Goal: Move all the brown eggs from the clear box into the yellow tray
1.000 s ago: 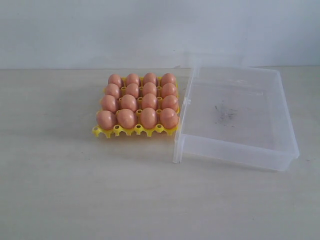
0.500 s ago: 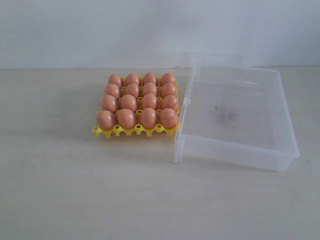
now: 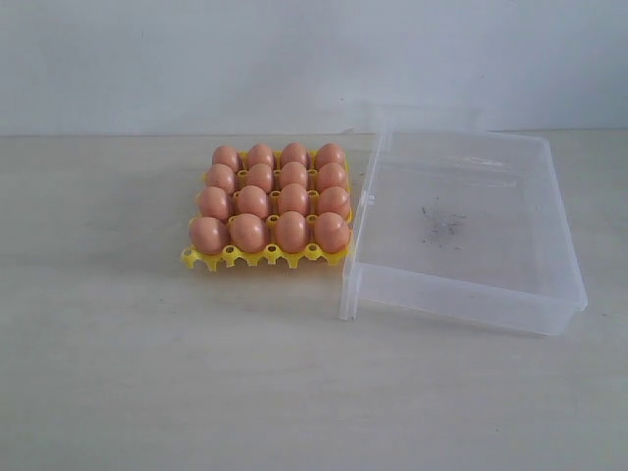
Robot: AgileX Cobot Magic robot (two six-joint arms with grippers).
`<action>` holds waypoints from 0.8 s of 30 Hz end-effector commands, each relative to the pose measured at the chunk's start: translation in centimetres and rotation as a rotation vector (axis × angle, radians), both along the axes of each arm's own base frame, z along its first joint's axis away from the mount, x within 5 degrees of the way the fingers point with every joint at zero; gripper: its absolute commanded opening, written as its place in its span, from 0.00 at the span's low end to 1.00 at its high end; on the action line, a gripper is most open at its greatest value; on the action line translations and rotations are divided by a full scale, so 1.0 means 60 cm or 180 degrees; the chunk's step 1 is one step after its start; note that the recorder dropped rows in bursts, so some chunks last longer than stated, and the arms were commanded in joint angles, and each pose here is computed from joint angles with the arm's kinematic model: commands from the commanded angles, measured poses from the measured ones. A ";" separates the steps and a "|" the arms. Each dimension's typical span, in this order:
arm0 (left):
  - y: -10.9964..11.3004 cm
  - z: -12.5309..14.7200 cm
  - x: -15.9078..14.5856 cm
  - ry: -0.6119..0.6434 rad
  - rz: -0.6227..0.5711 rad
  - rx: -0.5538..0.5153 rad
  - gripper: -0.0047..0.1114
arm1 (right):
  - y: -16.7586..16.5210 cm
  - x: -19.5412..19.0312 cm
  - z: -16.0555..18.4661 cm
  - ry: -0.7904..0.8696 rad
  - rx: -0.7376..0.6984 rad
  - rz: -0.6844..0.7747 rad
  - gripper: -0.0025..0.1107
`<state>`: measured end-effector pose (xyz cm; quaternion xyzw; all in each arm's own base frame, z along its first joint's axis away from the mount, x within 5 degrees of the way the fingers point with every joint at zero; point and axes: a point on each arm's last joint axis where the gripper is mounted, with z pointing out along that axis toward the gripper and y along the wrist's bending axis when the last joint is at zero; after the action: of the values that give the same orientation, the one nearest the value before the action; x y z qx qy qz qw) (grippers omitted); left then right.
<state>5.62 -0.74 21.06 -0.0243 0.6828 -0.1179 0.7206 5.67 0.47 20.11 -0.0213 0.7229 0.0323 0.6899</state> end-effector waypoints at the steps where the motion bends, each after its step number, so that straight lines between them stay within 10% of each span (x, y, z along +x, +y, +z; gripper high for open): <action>1: 0.000 0.004 -0.001 -0.0059 -0.0003 -0.0061 0.07 | 0.000 -0.001 -0.003 0.0071 0.0047 -0.0016 0.03; 24: 0.003 0.004 0.000 -0.0096 0.0119 0.0270 0.07 | 0.000 -0.001 -0.003 0.0071 0.0047 -0.0016 0.03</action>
<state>5.62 -0.74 21.06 -0.0121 0.6831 -0.1050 0.7226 5.65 0.49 19.88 -0.0171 0.7316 0.0376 0.6805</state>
